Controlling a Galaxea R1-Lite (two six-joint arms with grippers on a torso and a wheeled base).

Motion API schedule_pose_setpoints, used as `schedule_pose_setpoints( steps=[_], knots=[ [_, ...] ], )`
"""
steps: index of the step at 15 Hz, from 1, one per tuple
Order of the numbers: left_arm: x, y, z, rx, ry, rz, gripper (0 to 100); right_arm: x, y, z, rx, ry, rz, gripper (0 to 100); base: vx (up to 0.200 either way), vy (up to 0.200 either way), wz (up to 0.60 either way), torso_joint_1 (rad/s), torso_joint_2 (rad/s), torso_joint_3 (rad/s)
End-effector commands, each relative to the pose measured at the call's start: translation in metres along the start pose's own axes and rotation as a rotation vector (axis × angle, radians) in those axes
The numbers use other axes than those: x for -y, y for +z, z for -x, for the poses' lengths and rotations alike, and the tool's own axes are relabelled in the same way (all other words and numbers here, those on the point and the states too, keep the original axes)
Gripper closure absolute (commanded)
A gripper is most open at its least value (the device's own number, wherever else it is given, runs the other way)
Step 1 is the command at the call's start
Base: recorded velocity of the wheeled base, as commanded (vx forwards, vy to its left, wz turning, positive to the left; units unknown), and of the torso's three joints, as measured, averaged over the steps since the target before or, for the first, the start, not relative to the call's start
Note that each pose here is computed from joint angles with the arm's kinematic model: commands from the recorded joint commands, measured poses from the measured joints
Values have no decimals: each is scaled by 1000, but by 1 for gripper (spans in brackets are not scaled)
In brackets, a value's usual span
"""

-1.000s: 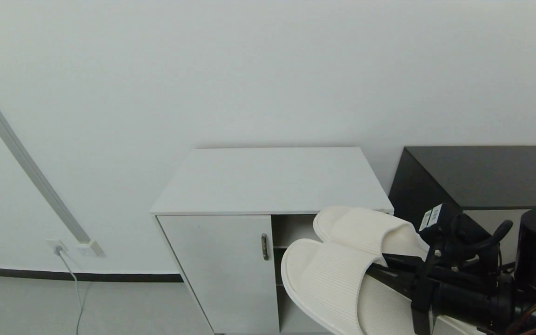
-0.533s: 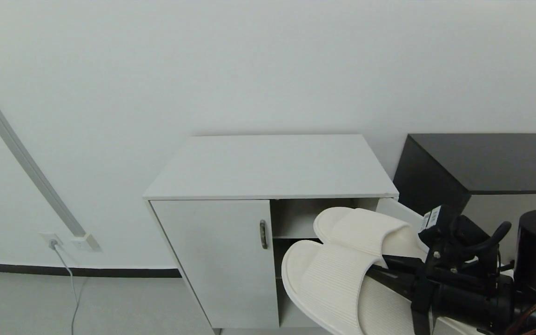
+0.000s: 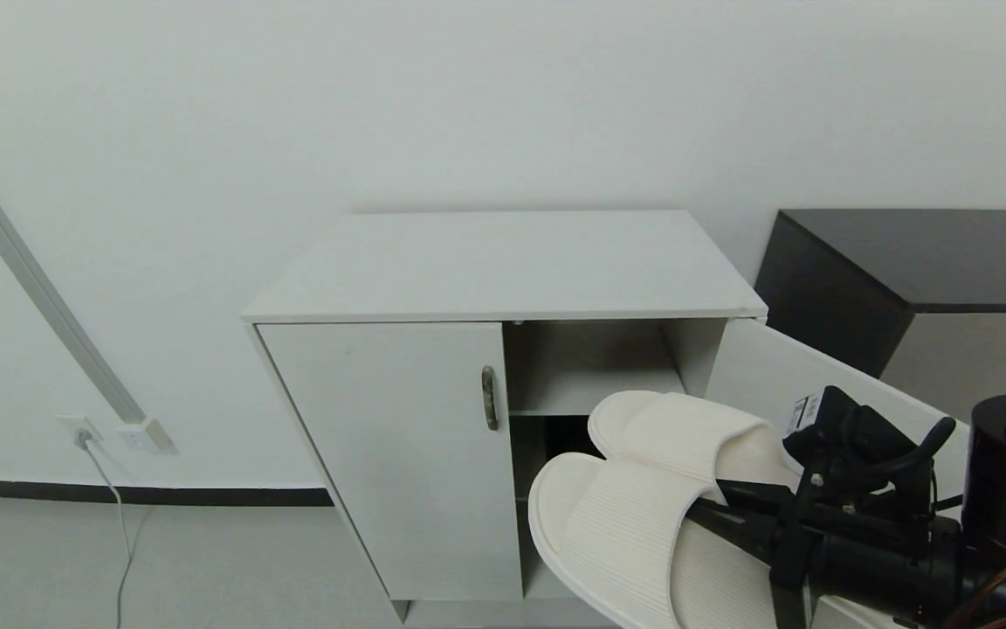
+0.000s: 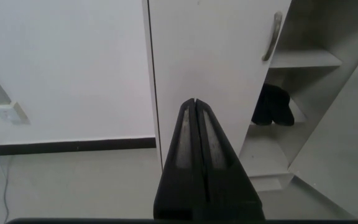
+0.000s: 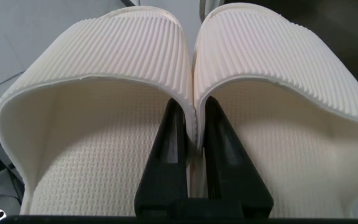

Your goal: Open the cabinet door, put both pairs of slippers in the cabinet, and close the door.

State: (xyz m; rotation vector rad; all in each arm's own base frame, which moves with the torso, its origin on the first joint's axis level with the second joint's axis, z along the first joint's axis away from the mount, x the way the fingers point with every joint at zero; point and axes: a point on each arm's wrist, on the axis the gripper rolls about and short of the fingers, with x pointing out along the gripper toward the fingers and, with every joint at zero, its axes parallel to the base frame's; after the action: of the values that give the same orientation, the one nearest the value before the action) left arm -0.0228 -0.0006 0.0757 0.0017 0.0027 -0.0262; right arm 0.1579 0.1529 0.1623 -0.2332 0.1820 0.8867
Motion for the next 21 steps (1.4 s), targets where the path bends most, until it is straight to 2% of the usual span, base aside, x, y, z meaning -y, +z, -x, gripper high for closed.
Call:
schedule_pose_setpoints(
  steps=[1,12,21],
  knots=[
    [0,0,0,0,0,0,100,0,-1,-1,-3,1,0,100,0,0,0,-193,515,325],
    [0,0,0,0,0,-1,100,-1,-4,-1,-17,3,2,100,0,0,0,-150,479,330],
    [0,0,0,0,-1,-1,100,0,-3,-1,-14,1,2,100,0,0,0,-45,416,364]
  ],
)
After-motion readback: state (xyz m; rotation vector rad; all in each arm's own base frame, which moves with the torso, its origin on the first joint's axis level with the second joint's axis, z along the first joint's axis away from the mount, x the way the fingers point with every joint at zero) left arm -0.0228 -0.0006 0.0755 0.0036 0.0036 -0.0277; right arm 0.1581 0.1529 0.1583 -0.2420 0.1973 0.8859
